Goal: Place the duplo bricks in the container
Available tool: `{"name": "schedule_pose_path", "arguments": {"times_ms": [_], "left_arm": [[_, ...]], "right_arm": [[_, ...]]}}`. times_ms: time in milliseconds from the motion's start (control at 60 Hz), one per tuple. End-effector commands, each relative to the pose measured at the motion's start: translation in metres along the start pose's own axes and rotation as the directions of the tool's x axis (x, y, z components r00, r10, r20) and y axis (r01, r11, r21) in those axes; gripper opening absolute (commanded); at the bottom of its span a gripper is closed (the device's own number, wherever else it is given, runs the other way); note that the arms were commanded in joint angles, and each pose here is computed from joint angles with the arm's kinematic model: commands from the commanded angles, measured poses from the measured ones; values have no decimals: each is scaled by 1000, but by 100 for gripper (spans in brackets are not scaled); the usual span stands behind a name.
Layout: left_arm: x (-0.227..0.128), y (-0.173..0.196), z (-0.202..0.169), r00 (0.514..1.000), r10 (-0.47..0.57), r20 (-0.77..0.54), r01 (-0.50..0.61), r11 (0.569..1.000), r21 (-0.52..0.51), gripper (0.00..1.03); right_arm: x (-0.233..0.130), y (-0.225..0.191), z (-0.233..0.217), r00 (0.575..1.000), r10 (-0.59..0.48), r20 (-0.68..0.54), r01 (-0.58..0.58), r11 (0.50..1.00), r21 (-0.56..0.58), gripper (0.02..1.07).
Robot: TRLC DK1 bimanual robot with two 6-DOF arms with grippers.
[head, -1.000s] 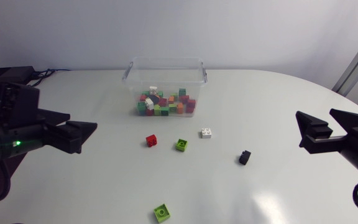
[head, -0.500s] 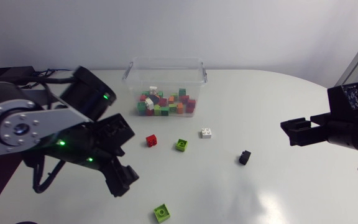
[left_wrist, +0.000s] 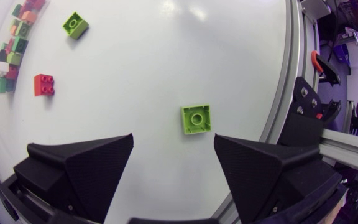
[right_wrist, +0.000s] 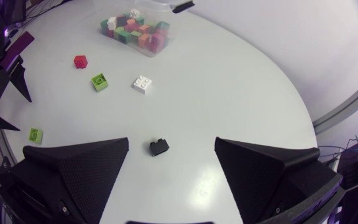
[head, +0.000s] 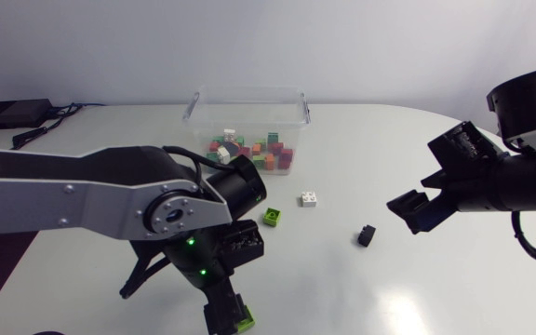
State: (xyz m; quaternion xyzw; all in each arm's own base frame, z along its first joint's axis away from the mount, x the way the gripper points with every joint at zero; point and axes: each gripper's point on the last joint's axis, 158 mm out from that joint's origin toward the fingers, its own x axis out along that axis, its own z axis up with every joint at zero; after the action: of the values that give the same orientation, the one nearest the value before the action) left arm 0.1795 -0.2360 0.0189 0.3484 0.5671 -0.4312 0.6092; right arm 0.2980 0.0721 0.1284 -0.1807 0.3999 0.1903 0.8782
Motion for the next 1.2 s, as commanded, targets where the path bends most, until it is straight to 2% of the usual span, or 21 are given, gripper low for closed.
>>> {"name": "schedule_pose_path", "arguments": {"times_ms": [0, 50, 183, 300, 400, 433, 567, 733, 950, 983, 1050, 1183], "left_arm": [[9, -6, 1, 999, -26, -42, 25, 1000, -13, 90], [13, -8, 1, 998, -30, -56, 29, 999, -18, 86], [22, -13, -1, 995, -41, -86, 39, 999, -18, 85], [29, -12, 2, 994, -50, -101, 47, 998, -30, 77], [35, -16, 2, 991, -71, -114, 68, 997, -29, 74], [37, -17, 2, 990, -75, -116, 72, 997, -29, 69], [40, -18, 2, 990, -82, -119, 79, 996, -30, 59], [47, -24, 5, 985, -109, -131, 106, 994, -27, 56], [51, -24, 10, 984, -117, -135, 114, 993, -36, 56], [49, -22, 12, 985, -116, -129, 112, 993, -37, 62], [40, -21, 14, 987, -112, -113, 108, 993, -40, 67], [25, -19, 19, 991, -106, -84, 102, 994, -47, 69]], "right_arm": [[8, 10, -6, 1000, 17, -3, -17, 998, -68, 102], [9, 6, -8, 1000, 5, -19, -7, 996, -91, 102], [17, 11, -13, 997, 24, -68, -33, 990, -135, 102], [31, 14, -24, 991, 47, -128, -67, 984, -162, 102], [44, 17, -38, 980, 70, -189, -108, 974, -200, 102], [47, 17, -40, 977, 79, -199, -120, 971, -206, 102], [52, 15, -44, 970, 88, -228, -146, 957, -252, 102], [59, 9, -50, 959, 97, -266, -175, 942, -287, 102], [69, 1, -58, 945, 135, -296, -217, 941, -261, 102], [70, 1, -58, 946, 139, -294, -220, 940, -261, 102], [70, 1, -58, 946, 140, -293, -222, 938, -266, 102], [71, -1, -60, 943, 141, -300, -225, 937, -268, 102]]}}
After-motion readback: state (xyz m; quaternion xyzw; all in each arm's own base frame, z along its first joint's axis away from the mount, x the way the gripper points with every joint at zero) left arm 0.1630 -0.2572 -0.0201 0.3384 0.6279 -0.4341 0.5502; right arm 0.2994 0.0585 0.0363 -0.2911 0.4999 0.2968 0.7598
